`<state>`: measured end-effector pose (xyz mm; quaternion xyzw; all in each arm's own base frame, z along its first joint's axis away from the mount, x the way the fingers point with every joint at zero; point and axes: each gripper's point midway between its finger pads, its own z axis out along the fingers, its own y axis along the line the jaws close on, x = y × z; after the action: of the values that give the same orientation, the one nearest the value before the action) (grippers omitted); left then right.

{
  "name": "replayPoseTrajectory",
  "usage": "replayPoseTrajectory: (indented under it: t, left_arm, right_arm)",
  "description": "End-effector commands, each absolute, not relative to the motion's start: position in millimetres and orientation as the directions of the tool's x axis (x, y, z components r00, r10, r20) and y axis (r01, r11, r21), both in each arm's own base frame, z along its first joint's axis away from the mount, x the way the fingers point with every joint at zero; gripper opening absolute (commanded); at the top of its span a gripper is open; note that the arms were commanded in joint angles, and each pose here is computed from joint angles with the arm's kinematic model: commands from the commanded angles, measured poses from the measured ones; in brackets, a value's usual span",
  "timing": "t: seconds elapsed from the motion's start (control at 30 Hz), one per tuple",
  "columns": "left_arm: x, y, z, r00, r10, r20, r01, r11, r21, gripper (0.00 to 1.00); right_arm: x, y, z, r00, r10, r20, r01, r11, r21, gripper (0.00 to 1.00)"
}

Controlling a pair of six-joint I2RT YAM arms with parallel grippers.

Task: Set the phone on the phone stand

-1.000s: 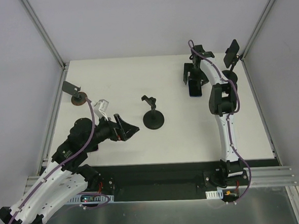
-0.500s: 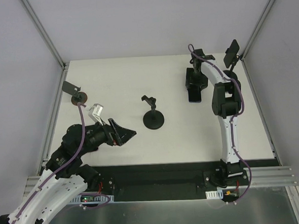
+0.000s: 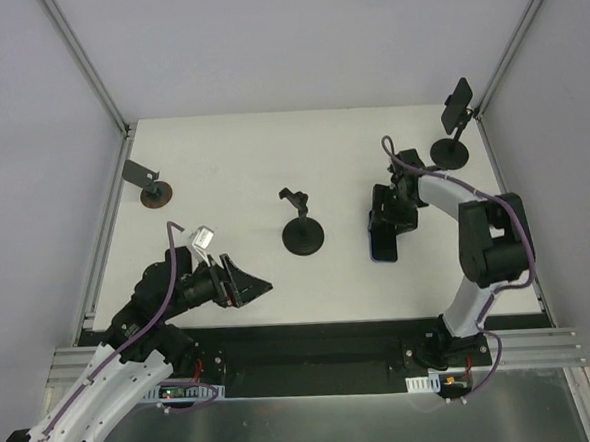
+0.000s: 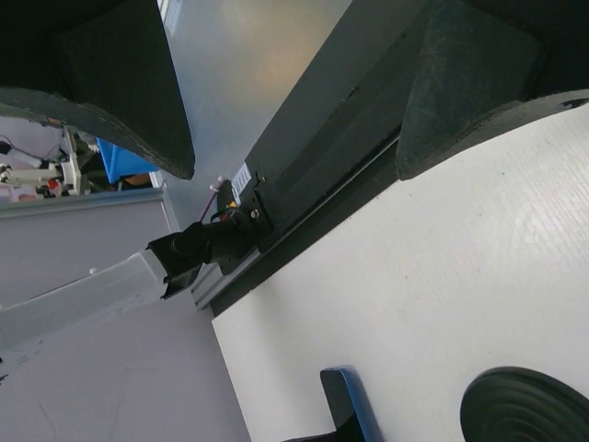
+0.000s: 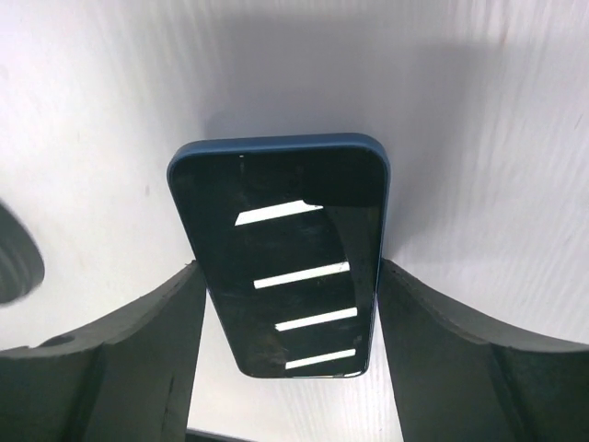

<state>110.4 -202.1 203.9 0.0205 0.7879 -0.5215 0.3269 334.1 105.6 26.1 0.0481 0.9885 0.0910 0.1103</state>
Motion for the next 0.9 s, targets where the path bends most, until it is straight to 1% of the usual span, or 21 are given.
replayPoseTrajectory:
  t: [0.0,0.03,0.07,0.13,0.17,0.2,0.23,0.27,0.3,0.33,0.37,0.4,0.43,0.5,0.53,0.6,0.7,0.73,0.77,0.83,0.87]
  left_arm:
    - [99,-218,197,-0.838,-0.283,-0.467,0.362,0.353,-0.863,0.89]
    - [98,-221,185,-0.848,-0.269,-0.457,0.352,0.358,-0.865,0.89]
    - [102,-224,182,-0.842,-0.273,-0.466,0.357,0.365,-0.86,0.88]
    - [92,-234,175,-0.852,-0.212,-0.478,0.38,0.378,-0.844,0.85]
    - [92,-239,167,-0.859,-0.184,-0.477,0.372,0.414,-0.831,0.84]
    - [98,-242,166,-0.842,-0.202,-0.501,0.375,0.448,-0.811,0.82]
    - [88,-251,170,-0.837,-0.166,-0.522,0.412,0.438,-0.799,0.81]
    - [89,-256,165,-0.831,-0.154,-0.534,0.415,0.467,-0.781,0.81]
    - [100,-258,168,-0.791,-0.193,-0.581,0.43,0.5,-0.751,0.82]
    - [102,-261,176,-0.77,-0.202,-0.605,0.446,0.507,-0.738,0.83]
    - [95,-268,169,-0.768,-0.155,-0.621,0.469,0.524,-0.711,0.84]
    - [98,-272,174,-0.745,-0.163,-0.648,0.487,0.532,-0.693,0.86]
    - [105,-275,179,-0.719,-0.191,-0.668,0.483,0.555,-0.678,0.92]
    - [99,-287,168,-0.695,-0.125,-0.708,0.524,0.587,-0.618,0.98]
    - [105,-292,176,-0.663,-0.138,-0.736,0.534,0.602,-0.594,0.99]
    - [106,-299,168,-0.627,-0.073,-0.776,0.568,0.639,-0.519,0.99]
    - [113,-298,176,-0.607,-0.095,-0.789,0.556,0.658,-0.508,0.98]
    - [112,-295,172,-0.616,-0.103,-0.781,0.548,0.657,-0.518,0.98]
    - [109,-291,179,-0.626,-0.141,-0.767,0.537,0.635,-0.555,0.98]
    - [106,-280,167,-0.651,-0.169,-0.74,0.506,0.63,-0.589,0.96]
    - [104,-274,176,-0.662,-0.236,-0.711,0.48,0.596,-0.644,0.96]
  right_arm:
    - [321,138,56,-0.914,0.21,-0.347,0.048,0.905,0.422,0.01]
    - [318,142,59,-0.907,0.223,-0.357,0.043,0.892,0.449,0.01]
    - [319,148,72,-0.881,0.252,-0.401,0.03,0.875,0.484,0.01]
    - [304,155,68,-0.88,0.273,-0.389,0.034,0.853,0.521,0.01]
    - [307,164,83,-0.854,0.31,-0.419,0.021,0.824,0.567,0.01]
    - [303,169,86,-0.848,0.321,-0.421,0.016,0.81,0.586,0.01]
    - [293,172,80,-0.851,0.335,-0.404,0.031,0.8,0.599,0.01]
    - [291,181,93,-0.834,0.34,-0.434,-0.003,0.784,0.621,0.01]
    - [288,186,97,-0.828,0.368,-0.423,0.015,0.769,0.64,0.01]
    - [282,186,96,-0.822,0.376,-0.428,0.02,0.77,0.638,0.01]
    - [275,192,109,-0.805,0.382,-0.454,-0.01,0.757,0.654,0.01]
    - [270,193,112,-0.796,0.416,-0.439,0.018,0.742,0.671,0.01]
    - [270,192,119,-0.769,0.44,-0.464,0.015,0.738,0.675,0.01]
    - [260,196,136,-0.735,0.462,-0.497,-0.025,0.713,0.7,0.01]
    - [258,195,140,-0.72,0.477,-0.504,-0.022,0.71,0.704,0.01]
    - [252,196,154,-0.704,0.475,-0.528,-0.062,0.7,0.711,0.01]
    - [248,184,149,-0.72,0.39,-0.575,-0.071,0.782,0.619,0.01]
    - [245,184,145,-0.732,0.335,-0.593,-0.094,0.813,0.575,0.04]
    - [241,182,133,-0.76,0.297,-0.578,-0.078,0.842,0.535,0.28]
    - [240,183,122,-0.783,0.264,-0.563,-0.05,0.875,0.481,0.51]
    - [236,182,114,-0.806,0.263,-0.531,-0.02,0.883,0.468,0.74]
